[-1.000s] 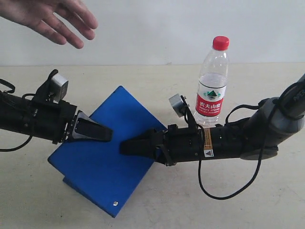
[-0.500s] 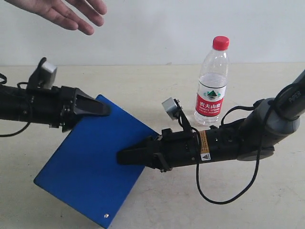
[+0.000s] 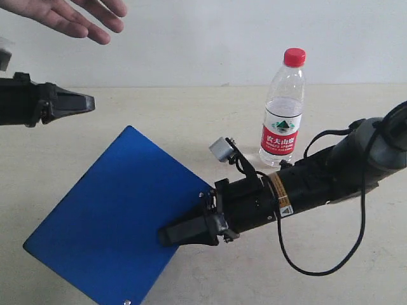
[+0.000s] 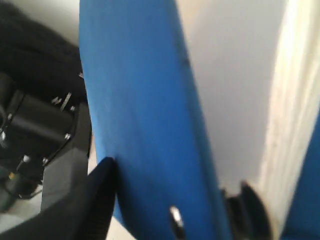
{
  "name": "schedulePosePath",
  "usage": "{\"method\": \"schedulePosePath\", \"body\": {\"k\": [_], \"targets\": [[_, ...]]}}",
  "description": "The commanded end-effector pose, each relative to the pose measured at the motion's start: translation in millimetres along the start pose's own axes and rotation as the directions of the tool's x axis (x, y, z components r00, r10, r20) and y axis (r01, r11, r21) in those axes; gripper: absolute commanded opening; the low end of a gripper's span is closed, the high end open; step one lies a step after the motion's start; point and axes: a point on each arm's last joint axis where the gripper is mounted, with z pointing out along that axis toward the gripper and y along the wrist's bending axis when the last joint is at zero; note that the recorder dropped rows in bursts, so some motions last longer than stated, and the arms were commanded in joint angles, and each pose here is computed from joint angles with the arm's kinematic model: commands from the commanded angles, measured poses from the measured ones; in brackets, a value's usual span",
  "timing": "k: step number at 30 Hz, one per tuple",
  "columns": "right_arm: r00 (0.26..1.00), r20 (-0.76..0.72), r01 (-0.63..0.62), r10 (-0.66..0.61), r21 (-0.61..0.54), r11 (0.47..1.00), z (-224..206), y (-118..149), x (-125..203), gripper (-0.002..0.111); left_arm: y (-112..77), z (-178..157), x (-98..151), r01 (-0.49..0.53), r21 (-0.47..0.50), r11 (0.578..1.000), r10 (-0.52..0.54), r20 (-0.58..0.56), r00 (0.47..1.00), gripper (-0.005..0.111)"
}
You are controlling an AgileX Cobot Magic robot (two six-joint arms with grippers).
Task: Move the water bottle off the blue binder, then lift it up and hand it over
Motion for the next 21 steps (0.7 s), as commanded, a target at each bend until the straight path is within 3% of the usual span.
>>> {"method": "schedulePosePath", "body": {"k": [1,4,7,12,17,21], "targets": [[0.979,0.068,0.195,-0.193,-0.025,0.981,-16,41,-27,0.0,-30.4,-22,-22,-0.157,-0.037,0.987,0.158,0.039,0.987,0.004],[0.974,0.089,0.21,-0.207,-0.025,0.977,-23,57,-38,0.0,-47.8,-34,-26,-0.254,-0.039,0.967,0.253,-0.008,0.967,0.004],[0.979,0.074,0.191,-0.188,-0.033,0.981,-25,64,-39,0.0,-54.0,-38,-28,-0.234,-0.041,0.971,0.234,-0.006,0.972,0.004],[0.974,-0.057,0.217,-0.22,-0.053,0.975,-24,78,-31,0.0,-46.3,-41,-22,-0.228,-0.144,0.963,0.215,-0.095,0.972,0.004],[0.924,-0.103,0.376,-0.368,0.071,0.924,-8,113,-37,0.0,-27.7,-44,-5,-0.163,-0.323,0.932,0.133,-0.114,0.985,0.004],[0.858,-0.056,0.504,-0.511,0.287,0.815,-4,144,-55,0.0,-18.6,-46,4,-0.139,-0.408,0.902,0.099,-0.117,0.988,0.004]]}}
